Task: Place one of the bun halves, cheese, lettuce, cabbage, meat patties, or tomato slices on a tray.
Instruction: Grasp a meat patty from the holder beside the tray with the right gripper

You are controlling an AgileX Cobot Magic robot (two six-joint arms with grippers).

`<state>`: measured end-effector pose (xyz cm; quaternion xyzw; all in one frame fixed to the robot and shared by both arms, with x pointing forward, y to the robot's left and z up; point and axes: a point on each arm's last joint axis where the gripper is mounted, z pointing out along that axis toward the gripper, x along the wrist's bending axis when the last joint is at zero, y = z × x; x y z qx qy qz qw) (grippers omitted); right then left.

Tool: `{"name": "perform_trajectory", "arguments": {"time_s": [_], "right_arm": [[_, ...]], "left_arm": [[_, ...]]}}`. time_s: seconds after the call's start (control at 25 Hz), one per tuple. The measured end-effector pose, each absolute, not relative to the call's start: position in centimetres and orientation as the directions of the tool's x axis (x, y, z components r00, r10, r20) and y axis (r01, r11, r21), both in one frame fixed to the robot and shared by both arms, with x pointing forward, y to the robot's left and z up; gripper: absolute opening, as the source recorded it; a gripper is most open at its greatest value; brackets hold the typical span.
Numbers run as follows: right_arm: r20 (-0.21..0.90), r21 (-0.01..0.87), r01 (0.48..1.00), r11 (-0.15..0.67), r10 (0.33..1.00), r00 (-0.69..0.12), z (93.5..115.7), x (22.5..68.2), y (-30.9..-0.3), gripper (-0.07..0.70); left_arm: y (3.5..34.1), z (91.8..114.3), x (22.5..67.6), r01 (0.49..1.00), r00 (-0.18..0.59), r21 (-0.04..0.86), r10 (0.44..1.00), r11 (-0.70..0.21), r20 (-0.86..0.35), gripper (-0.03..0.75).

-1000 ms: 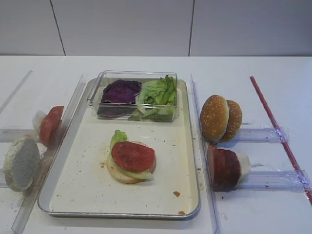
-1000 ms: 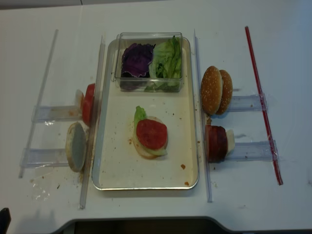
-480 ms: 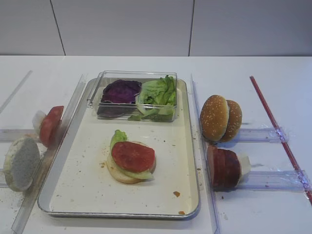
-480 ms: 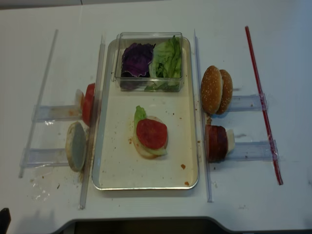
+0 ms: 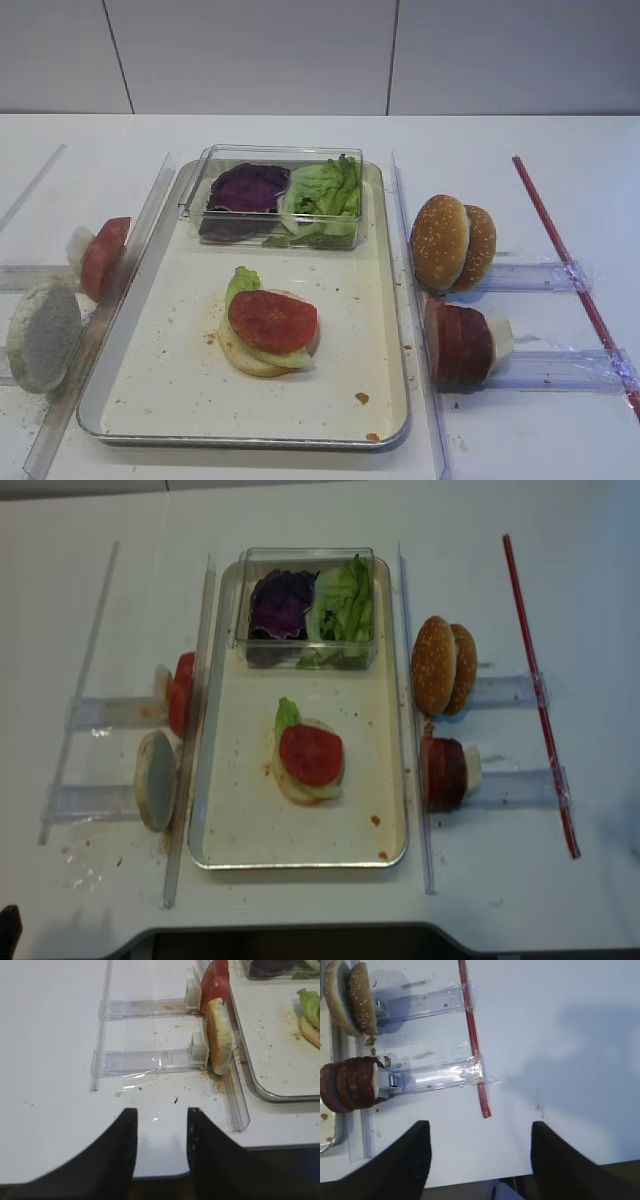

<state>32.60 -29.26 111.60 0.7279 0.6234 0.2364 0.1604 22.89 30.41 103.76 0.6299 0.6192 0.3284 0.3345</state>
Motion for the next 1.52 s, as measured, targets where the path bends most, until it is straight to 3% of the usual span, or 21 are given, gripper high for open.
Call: {"name": "perform_trajectory", "arguments": {"time_s": [0.2, 0.52, 0.84, 1.16, 1.52], "right_arm": [[0.234, 0.428, 0.874, -0.23, 0.962, 0.138, 111.5, 35.5, -28.5, 0.531], [0.336, 0.301, 0.918, -0.26, 0.929, 0.154, 111.3, 39.8, -27.3, 0.55], [0.312, 0.201, 0.972, -0.123, 0.948, 0.056, 110.5, 43.3, -22.8, 0.55], [0.25, 0.079, 0.997, -0.002, 0.968, -0.018, 107.9, 44.9, -16.6, 0.55], [0.244, 0.031, 0.999, 0.021, 0.969, -0.027, 105.2, 47.4, -13.5, 0.55]], "left_arm": [[30.4, 103.8, 22.9, 0.56, 0.017, 0.828, 1.0, -0.009, -0.001, 0.235], [30.4, 103.8, 22.9, 0.56, 0.017, 0.828, 1.0, -0.009, -0.001, 0.235], [30.4, 103.8, 22.9, 0.559, 0.017, 0.829, 1.0, -0.009, -0.001, 0.235], [30.4, 103.8, 22.9, 0.559, 0.017, 0.829, 1.0, -0.009, -0.001, 0.235], [30.4, 103.8, 22.9, 0.559, 0.017, 0.829, 1.0, -0.009, -0.001, 0.235]]}}
